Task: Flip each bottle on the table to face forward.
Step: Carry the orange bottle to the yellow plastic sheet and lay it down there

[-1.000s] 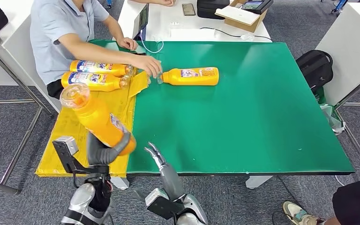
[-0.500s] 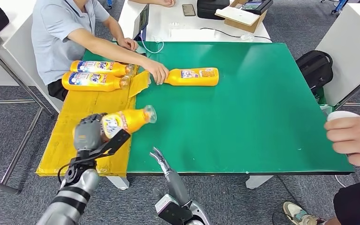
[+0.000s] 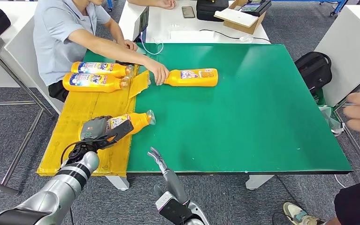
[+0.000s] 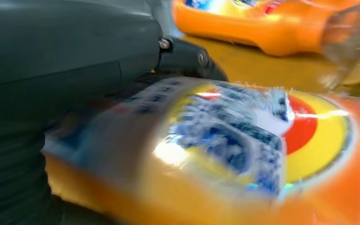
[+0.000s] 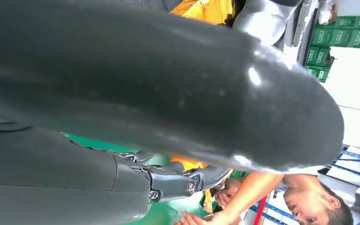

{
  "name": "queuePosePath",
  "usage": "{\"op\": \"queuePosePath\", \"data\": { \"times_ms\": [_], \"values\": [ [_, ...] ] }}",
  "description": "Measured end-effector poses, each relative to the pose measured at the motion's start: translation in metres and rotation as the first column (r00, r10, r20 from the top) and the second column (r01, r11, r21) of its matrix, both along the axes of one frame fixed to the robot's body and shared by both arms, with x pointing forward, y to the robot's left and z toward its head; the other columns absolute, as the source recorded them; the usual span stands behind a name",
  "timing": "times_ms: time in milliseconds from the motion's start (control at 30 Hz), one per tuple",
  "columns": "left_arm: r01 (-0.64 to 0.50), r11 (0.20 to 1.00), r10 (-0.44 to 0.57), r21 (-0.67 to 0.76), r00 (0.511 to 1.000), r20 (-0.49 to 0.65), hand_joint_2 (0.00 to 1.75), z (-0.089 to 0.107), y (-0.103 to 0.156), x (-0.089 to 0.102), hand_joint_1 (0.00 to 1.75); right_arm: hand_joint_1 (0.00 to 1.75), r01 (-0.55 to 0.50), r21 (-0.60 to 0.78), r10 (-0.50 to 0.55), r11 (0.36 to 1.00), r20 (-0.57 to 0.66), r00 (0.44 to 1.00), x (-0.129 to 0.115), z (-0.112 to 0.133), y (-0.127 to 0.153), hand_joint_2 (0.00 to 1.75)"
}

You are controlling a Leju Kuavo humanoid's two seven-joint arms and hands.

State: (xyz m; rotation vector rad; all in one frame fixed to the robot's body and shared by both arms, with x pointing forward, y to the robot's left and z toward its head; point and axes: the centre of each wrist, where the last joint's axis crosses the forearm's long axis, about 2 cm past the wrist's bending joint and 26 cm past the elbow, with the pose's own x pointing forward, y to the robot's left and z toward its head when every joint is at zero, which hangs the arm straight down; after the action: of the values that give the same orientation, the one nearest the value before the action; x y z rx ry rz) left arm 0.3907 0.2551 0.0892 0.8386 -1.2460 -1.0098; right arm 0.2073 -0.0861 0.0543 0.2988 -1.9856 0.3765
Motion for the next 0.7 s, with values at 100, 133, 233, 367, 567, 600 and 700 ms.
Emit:
{"op": "queuePosePath", "data": {
  "times_ms": [100, 133, 233, 367, 567, 600, 700],
  "values": [
    [0.090, 0.975, -0.095, -0.203, 0.995, -0.012, 1.75, -0.001, 0.009, 0.001, 0.00, 0.00, -0.009, 0.008, 0.009, 1.000, -0.012, 1.000, -0.001, -0.001, -0.001, 0.00],
    [0.125, 0.957, -0.131, -0.263, 0.991, -0.008, 1.75, -0.002, 0.012, 0.002, 0.00, 0.00, -0.013, 0.011, 0.013, 1.000, -0.015, 1.000, -0.001, -0.001, -0.001, 0.00],
    [0.214, 0.888, -0.233, -0.406, 0.972, 0.003, 1.75, -0.003, 0.017, 0.001, 0.00, 0.00, -0.027, 0.018, 0.027, 0.999, -0.022, 0.999, -0.001, -0.001, 0.000, 0.00],
    [0.270, 0.782, -0.306, -0.562, 0.951, 0.031, 1.75, -0.007, 0.017, -0.006, 0.00, 0.00, -0.035, 0.025, 0.036, 0.999, -0.026, 0.999, -0.001, -0.001, 0.000, 0.00],
    [0.290, 0.639, -0.200, -0.713, 0.957, 0.211, 1.75, -0.008, 0.007, -0.026, 0.00, 0.00, 0.011, 0.018, -0.010, 1.000, -0.010, 1.000, 0.000, 0.001, -0.002, 1.75],
    [0.291, 0.603, -0.157, -0.743, 0.956, 0.247, 1.75, -0.006, 0.004, -0.030, 0.00, 0.00, 0.036, 0.008, -0.036, 0.999, 0.007, 0.999, 0.001, 0.002, -0.004, 1.75],
    [0.285, 0.425, -0.008, -0.859, 0.950, 0.311, 1.75, 0.006, -0.006, -0.040, 0.00, 0.00, 0.132, -0.066, -0.125, 0.989, 0.098, 0.987, 0.005, 0.004, -0.011, 1.75]
  ]
}}
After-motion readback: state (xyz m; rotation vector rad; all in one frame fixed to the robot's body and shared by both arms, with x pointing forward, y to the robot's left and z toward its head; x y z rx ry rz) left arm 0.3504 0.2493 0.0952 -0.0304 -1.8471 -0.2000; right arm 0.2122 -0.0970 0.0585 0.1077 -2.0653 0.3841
